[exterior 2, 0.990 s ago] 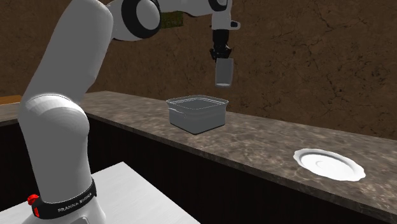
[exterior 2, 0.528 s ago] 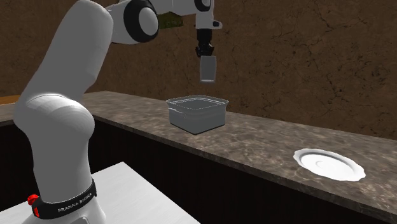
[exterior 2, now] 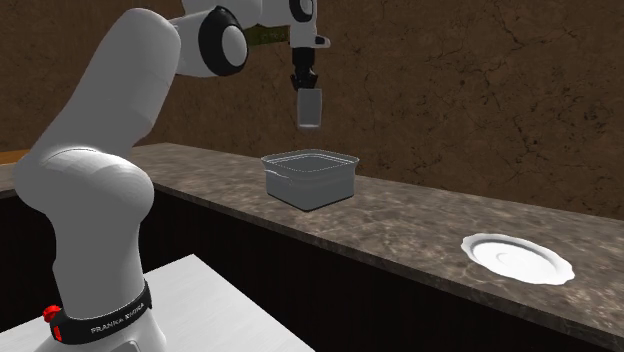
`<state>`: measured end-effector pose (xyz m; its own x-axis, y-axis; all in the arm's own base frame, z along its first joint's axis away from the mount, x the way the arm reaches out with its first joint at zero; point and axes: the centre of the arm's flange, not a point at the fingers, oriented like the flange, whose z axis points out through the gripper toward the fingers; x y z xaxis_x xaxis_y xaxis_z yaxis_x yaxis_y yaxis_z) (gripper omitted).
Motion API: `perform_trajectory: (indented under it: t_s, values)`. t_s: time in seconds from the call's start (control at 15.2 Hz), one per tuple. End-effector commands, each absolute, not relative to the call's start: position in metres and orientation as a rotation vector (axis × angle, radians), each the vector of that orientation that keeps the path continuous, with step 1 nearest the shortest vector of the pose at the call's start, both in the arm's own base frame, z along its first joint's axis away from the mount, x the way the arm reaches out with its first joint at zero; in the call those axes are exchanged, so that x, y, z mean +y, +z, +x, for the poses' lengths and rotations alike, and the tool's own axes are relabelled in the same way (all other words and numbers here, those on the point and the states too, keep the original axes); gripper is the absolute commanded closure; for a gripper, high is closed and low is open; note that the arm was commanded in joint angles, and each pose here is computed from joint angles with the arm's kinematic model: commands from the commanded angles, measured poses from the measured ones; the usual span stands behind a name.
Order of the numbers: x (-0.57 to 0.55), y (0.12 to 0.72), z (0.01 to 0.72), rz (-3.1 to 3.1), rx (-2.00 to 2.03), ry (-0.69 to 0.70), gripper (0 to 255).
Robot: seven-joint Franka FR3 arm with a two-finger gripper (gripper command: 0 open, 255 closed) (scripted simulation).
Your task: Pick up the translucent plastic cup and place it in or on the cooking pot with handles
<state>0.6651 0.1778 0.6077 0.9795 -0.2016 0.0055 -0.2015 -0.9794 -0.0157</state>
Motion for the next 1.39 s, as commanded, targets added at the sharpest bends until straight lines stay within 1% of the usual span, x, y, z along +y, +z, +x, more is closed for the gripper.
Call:
perform_trajectory:
  t_s: [0.0, 1.06, 1.32]
  values:
    - [0.178, 0.599, 0.664, -3.110, 0.318, -0.014, 255]
    - [0.178, 0.512, 0.664, -3.110, 0.318, -0.014, 255]
    - [0.178, 0.512, 0.664, -3.110, 0.318, -0.014, 255]
